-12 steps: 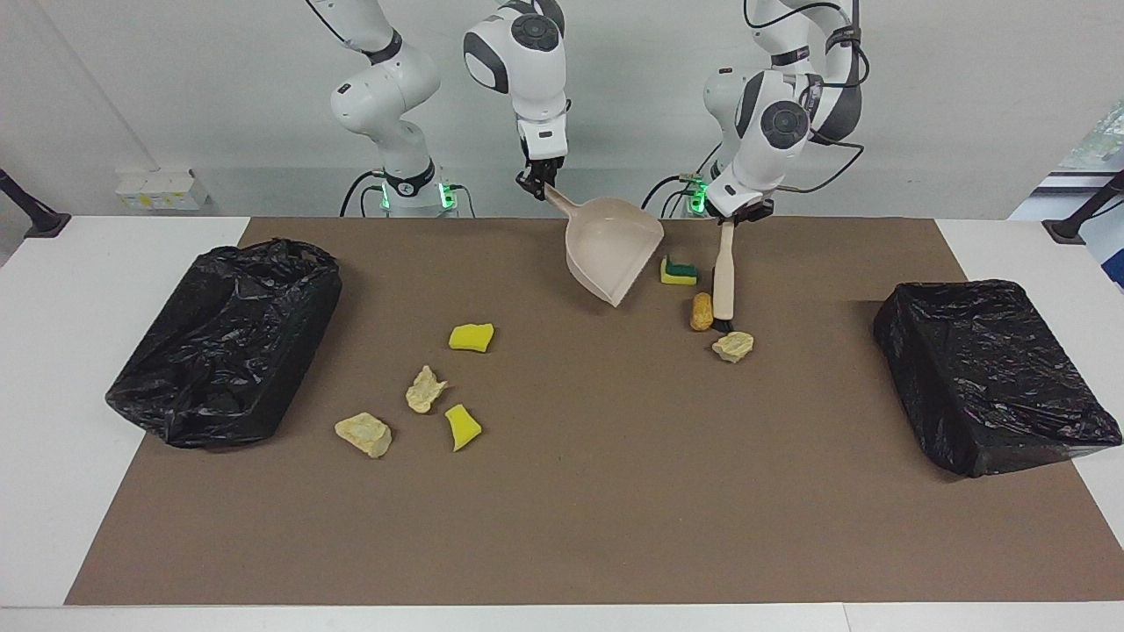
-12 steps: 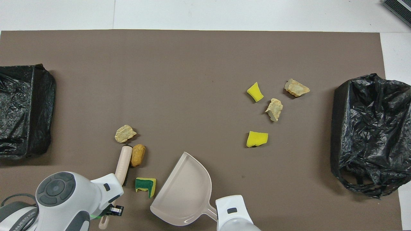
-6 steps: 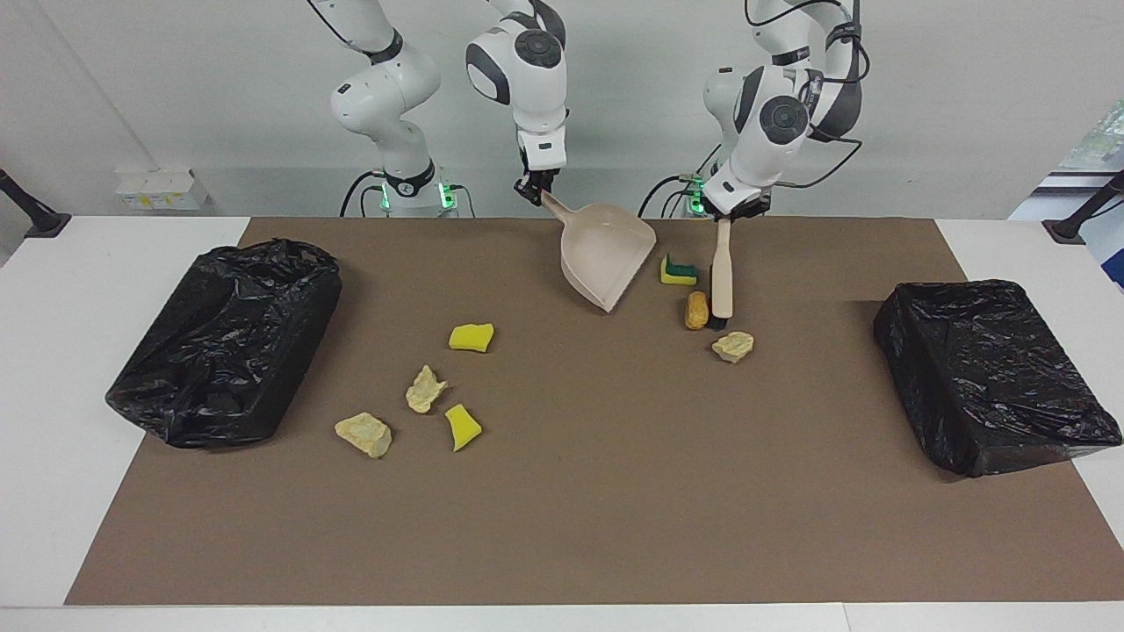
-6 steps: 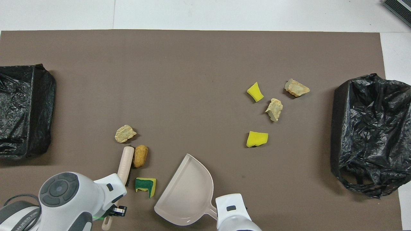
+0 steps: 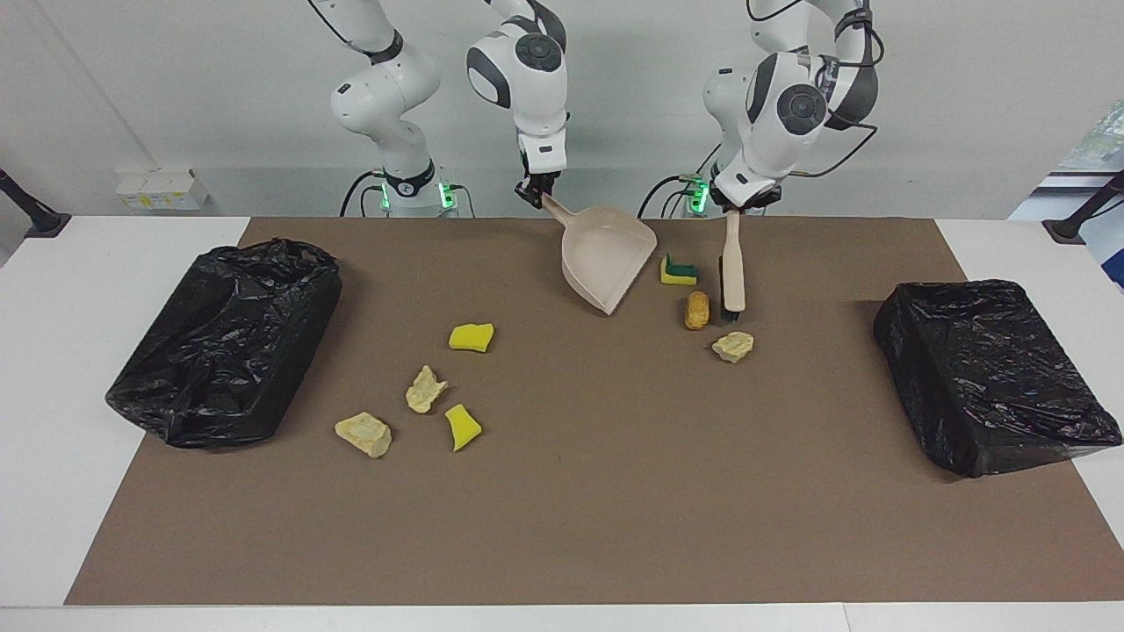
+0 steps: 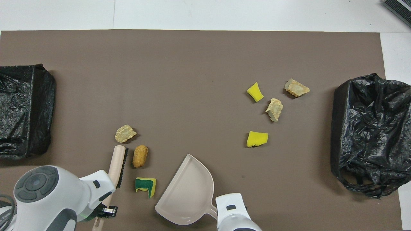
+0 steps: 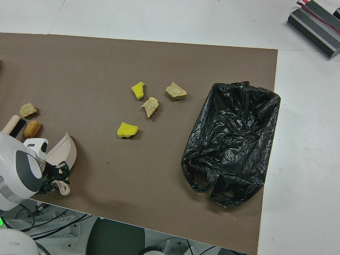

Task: Sweep and dump trash in bin

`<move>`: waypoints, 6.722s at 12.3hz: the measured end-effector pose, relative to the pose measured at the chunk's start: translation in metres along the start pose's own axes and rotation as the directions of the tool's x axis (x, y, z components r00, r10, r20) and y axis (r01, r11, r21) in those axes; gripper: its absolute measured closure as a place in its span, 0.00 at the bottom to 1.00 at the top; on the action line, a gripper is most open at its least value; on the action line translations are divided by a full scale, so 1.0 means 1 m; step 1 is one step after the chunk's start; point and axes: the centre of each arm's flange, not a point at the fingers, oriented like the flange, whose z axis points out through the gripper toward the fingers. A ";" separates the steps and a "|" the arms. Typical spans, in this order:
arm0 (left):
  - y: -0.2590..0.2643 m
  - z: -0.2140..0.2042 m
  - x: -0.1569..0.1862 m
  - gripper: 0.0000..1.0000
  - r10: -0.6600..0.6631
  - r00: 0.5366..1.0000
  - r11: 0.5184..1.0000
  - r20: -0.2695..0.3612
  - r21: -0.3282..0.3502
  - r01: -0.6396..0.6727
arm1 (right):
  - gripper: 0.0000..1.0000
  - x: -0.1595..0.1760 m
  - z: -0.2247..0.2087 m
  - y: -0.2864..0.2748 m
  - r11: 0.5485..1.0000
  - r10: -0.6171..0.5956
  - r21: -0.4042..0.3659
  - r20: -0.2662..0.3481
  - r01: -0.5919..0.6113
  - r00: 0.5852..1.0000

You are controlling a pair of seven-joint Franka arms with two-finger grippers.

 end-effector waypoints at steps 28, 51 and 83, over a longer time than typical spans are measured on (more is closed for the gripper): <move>0.030 -0.061 0.045 0.72 0.058 0.986 0.997 -0.153 -0.034 -0.064 | 0.67 0.028 0.012 0.006 1.000 0.006 -0.008 -0.047 -0.006 0.999; 0.009 0.006 0.051 0.72 0.243 0.969 0.965 0.044 0.086 -0.246 | 0.67 0.054 0.015 -0.001 1.000 0.004 -0.012 -0.078 -0.005 0.997; 0.020 0.004 0.062 0.72 0.261 0.965 0.965 0.034 -0.001 -0.261 | 0.67 0.060 0.012 0.001 1.000 0.008 -0.011 -0.086 -0.009 0.996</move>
